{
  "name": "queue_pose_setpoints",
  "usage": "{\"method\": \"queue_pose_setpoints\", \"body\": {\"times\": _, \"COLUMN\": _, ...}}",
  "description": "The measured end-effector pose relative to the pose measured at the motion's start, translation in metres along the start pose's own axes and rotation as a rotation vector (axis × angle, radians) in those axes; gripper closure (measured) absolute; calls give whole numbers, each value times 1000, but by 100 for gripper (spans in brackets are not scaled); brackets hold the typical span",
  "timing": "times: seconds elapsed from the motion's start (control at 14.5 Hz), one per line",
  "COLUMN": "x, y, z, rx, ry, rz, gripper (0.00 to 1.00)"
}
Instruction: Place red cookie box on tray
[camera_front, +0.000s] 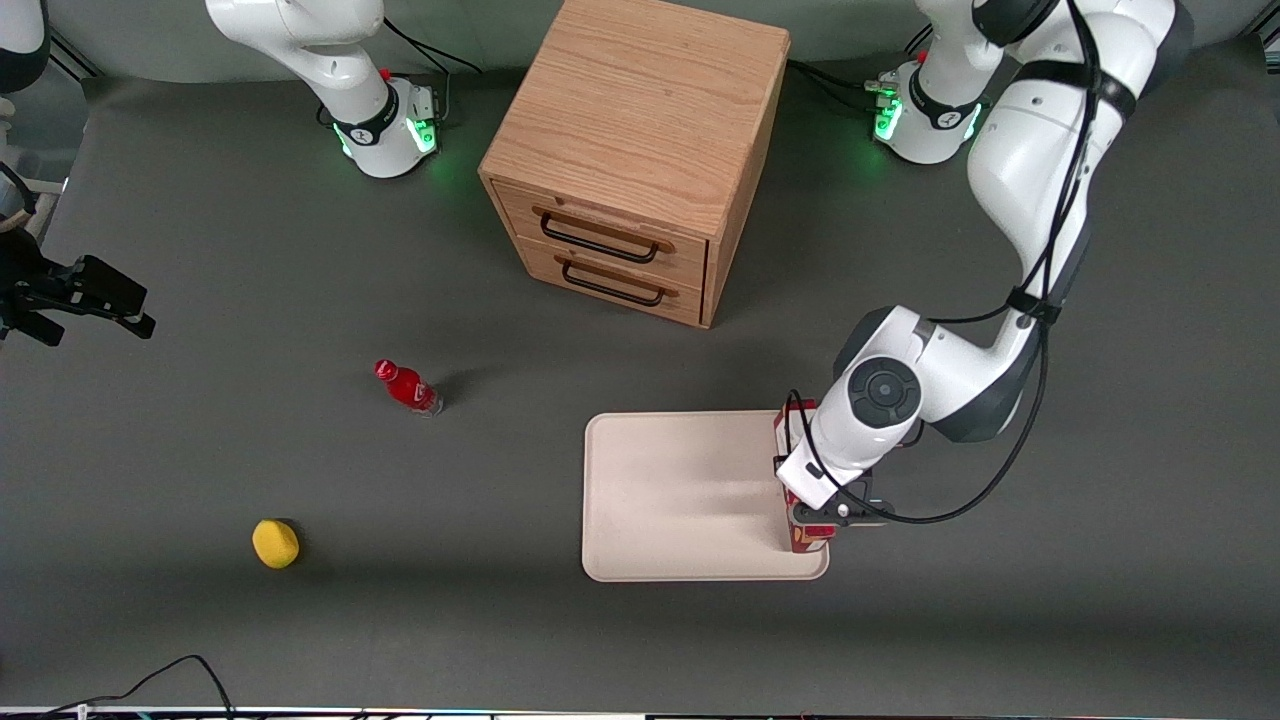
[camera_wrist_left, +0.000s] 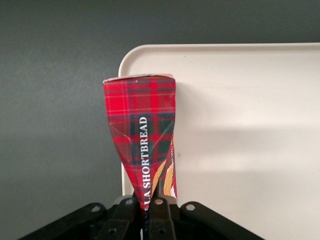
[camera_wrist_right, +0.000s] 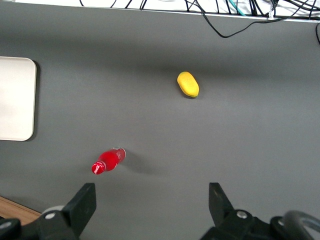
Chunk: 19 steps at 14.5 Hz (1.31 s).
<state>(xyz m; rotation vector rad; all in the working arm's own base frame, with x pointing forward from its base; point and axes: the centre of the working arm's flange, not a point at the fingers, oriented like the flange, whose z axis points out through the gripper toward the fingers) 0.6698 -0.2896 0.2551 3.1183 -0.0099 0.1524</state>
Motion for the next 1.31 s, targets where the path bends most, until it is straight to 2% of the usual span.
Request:
{"method": "queue_pose_setpoints", "body": {"times": 0.21, "x": 7, "y": -3, "z": -15, "rx": 11, "ry": 6, "rz": -7, "gripper": 59}}
{"method": "queue_pose_setpoints", "body": {"times": 0.34, "x": 9, "y": -8, "z": -58, "rx": 37, "ry": -40, "rz": -29, "gripper": 37}}
{"method": "queue_pose_setpoints", "body": {"times": 0.41, "x": 9, "y": -12, "z": -93, "rx": 34, "ry": -68, "rz": -25, "gripper": 28}}
{"method": "queue_pose_setpoints", "body": {"times": 0.55, "x": 1, "y": -42, "z": -183, "rx": 35, "ry": -128, "rz": 12, "gripper": 9}}
{"method": "queue_pose_setpoints", "body": {"times": 0.62, "x": -5, "y": -71, "z": -234, "rx": 36, "ry": -145, "rz": 31, "gripper": 1}}
{"method": "queue_pose_setpoints", "body": {"times": 0.76, "x": -31, "y": -142, "z": -325, "rx": 48, "ry": -179, "rz": 83, "gripper": 0}}
{"method": "queue_pose_setpoints", "body": {"times": 0.9, "x": -66, "y": -203, "z": -386, "rx": 54, "ry": -201, "rz": 130, "gripper": 0}}
{"method": "queue_pose_setpoints", "body": {"times": 1.1, "x": -113, "y": -250, "z": -399, "rx": 34, "ry": -231, "rz": 156, "gripper": 0}}
{"method": "queue_pose_setpoints", "body": {"times": 1.31, "x": -143, "y": -265, "z": -395, "rx": 13, "ry": -261, "rz": 162, "gripper": 0}}
